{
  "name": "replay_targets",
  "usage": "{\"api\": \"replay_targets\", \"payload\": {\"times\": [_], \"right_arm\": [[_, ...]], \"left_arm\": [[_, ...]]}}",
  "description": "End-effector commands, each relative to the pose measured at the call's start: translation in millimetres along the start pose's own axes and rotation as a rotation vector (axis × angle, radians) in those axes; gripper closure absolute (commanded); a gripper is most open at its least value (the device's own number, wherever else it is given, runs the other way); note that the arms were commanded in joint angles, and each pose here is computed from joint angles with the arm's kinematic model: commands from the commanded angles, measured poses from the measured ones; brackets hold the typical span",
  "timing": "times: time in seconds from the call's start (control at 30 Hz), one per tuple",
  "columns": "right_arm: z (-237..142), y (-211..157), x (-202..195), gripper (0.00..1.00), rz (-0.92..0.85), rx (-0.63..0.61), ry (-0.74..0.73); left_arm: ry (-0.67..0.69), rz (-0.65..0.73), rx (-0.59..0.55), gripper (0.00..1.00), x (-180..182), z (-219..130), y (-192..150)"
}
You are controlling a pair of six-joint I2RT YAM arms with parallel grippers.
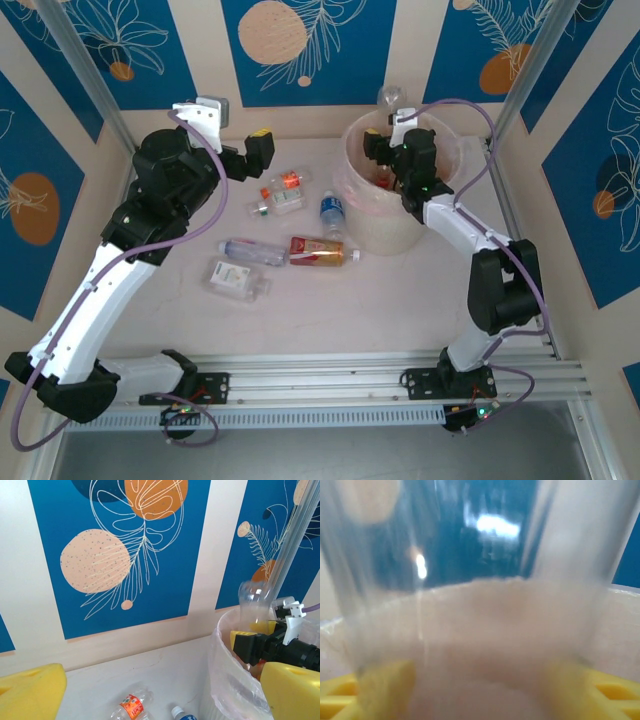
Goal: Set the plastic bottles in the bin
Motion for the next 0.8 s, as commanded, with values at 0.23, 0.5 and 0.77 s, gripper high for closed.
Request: {"api": "replay_targets", "payload": {"times": [0.23, 0.5, 0.77], "right_arm": [[-20, 29, -2, 0.04, 0.024, -0.074, -0.001], [-43, 70, 9, 0.01, 0.046, -0.104, -0.001], [-72, 104, 19, 0.01, 0.09, -0.072, -0.038]], "left_arm": [[0.013, 0.011, -0.026, 0.0, 4, -2, 5], [0.039, 0.025, 0.005, 0.0, 7, -3, 0], [0.09, 0.04, 0.147, 0.0, 20, 9, -27]]}}
Point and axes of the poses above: each hand's point on the last joint's axis, 136 mm out from that joint toward the fingers, its own z axis out along the fingers, its own x axis along the line the jaws close on, y = z × x, the point moved 5 cm from there along -z, back along the fingers, and after that the axes turned 7 degrees about z, right-handed, at the moved point
